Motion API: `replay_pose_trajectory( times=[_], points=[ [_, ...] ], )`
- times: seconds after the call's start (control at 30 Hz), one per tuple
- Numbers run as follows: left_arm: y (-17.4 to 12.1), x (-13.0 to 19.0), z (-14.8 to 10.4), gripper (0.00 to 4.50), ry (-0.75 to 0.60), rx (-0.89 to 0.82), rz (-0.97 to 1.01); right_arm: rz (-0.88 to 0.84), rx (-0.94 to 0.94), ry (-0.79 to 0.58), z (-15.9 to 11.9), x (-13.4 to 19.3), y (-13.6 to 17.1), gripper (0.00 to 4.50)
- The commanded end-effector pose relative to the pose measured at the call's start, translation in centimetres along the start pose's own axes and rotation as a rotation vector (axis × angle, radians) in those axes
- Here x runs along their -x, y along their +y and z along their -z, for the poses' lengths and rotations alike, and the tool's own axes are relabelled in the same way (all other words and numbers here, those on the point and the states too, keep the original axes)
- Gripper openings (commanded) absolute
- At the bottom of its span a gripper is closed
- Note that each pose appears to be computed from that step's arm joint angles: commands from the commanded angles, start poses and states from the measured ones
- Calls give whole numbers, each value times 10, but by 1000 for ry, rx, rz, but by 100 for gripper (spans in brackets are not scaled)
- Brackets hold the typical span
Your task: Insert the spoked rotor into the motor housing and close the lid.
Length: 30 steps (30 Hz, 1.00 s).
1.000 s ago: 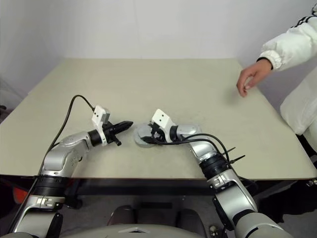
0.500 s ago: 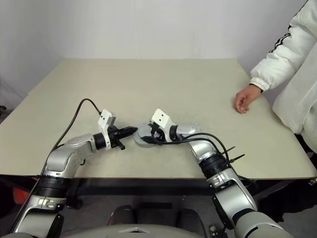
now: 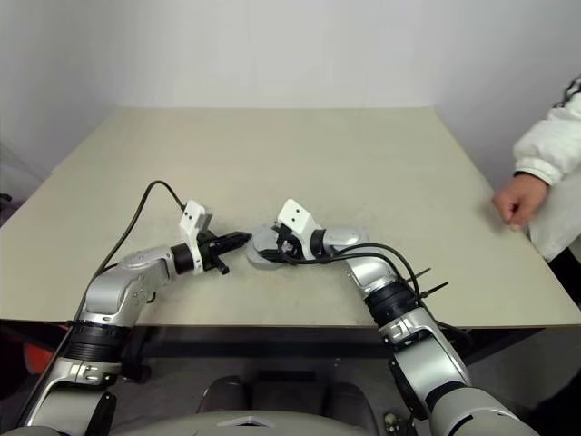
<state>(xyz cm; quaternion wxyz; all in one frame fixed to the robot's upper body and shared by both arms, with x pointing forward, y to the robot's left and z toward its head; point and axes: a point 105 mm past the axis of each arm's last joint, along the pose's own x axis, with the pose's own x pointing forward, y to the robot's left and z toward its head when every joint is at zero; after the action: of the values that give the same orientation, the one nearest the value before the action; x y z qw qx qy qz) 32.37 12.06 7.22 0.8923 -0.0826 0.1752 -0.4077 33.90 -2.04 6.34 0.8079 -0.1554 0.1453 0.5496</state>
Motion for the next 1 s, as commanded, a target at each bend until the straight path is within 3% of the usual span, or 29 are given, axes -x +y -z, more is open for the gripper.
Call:
replay_pose_trajectory(
  times=[0.03, 0.47, 0.8, 0.93, 1.0],
  points=[
    [-8, -4, -5, 2, 6, -26, 21, 39, -25, 92, 24, 3, -4, 294],
    [7, -9, 19, 2, 150, -37, -72, 54, -31, 90, 22, 3, -9, 294],
    [1, -7, 21, 2, 156, -33, -50, 44, -55, 76, 20, 3, -9, 294],
    [2, -6, 21, 0, 156, -36, -56, 25, -8, 52, 13, 5, -4, 428],
    [3, -6, 21, 0, 155, -37, -58, 17, 17, 39, 9, 7, -1, 428]
  ],
)
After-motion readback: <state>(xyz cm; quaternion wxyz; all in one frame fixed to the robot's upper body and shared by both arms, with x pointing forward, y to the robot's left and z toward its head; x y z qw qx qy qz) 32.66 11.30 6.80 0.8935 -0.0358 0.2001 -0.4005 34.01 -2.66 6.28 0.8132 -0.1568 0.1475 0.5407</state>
